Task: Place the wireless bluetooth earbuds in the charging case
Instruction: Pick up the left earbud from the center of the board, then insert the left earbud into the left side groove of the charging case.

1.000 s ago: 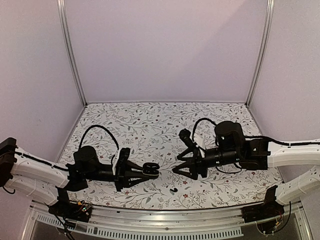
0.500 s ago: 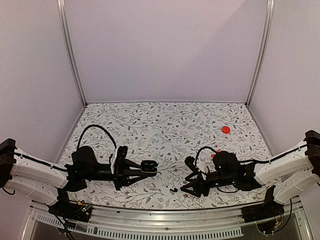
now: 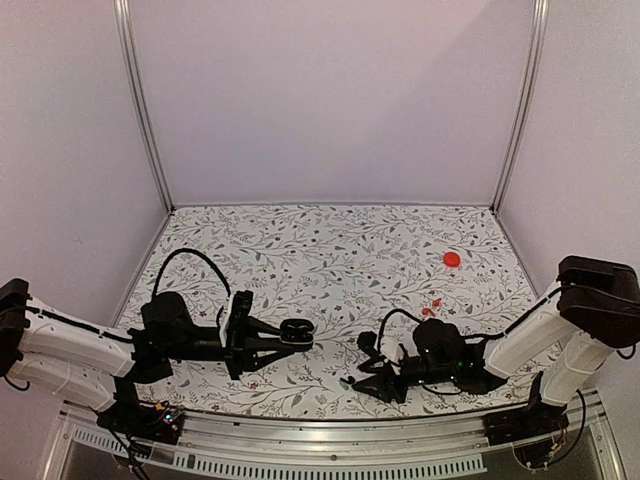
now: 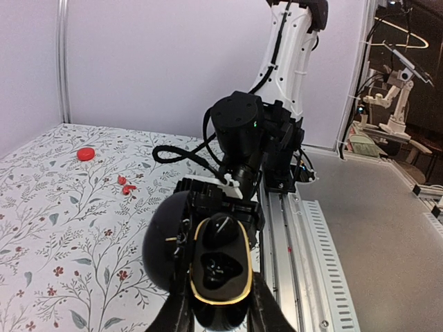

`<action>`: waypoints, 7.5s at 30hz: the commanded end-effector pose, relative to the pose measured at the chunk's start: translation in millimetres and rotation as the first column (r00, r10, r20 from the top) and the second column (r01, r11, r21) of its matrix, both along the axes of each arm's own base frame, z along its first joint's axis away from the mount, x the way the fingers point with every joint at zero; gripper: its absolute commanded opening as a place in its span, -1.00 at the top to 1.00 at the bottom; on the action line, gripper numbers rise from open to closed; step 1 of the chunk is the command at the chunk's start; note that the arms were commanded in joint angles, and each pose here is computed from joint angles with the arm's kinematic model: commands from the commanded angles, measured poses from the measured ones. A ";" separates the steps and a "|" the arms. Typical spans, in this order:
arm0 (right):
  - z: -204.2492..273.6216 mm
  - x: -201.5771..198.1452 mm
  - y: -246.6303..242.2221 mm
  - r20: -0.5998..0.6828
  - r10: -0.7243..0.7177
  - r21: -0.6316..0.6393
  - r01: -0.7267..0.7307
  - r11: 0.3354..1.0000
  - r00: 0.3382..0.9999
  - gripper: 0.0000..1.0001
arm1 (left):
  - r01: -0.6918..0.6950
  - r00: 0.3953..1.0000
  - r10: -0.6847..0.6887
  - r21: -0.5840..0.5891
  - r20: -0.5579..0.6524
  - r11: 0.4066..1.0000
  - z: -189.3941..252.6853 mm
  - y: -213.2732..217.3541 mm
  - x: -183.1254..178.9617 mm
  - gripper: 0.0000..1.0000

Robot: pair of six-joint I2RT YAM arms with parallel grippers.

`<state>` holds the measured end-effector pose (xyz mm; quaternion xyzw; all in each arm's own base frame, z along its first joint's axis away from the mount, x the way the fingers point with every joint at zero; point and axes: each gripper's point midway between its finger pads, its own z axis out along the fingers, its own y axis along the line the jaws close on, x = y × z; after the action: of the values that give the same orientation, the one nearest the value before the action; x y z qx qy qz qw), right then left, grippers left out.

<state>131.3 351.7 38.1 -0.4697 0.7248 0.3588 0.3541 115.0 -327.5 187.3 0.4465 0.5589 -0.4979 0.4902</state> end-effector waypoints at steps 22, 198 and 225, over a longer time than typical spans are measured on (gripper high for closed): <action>-35.8 37.6 12.5 0.246 -0.067 -0.195 0.117 0.974 0.967 0.13 | -0.026 0.999 0.026 -0.022 0.036 0.999 6.5 6.5 4.3 1.00; 47.8 121.2 29.5 0.012 -0.227 -0.534 0.198 0.822 0.974 0.82 | -0.097 0.994 0.099 -0.040 0.037 0.994 7.7 22.6 13.8 1.00; 318.7 28.1 55.4 0.416 -0.032 0.368 -0.136 0.920 0.909 0.81 | -0.017 1.000 0.017 -0.130 -0.003 0.991 47.9 2.4 18.6 1.00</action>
<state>189.2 398.8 334.6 -0.4442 0.6028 0.3662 0.5525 134.0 -323.0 214.9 0.4059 0.5596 -0.5130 0.5089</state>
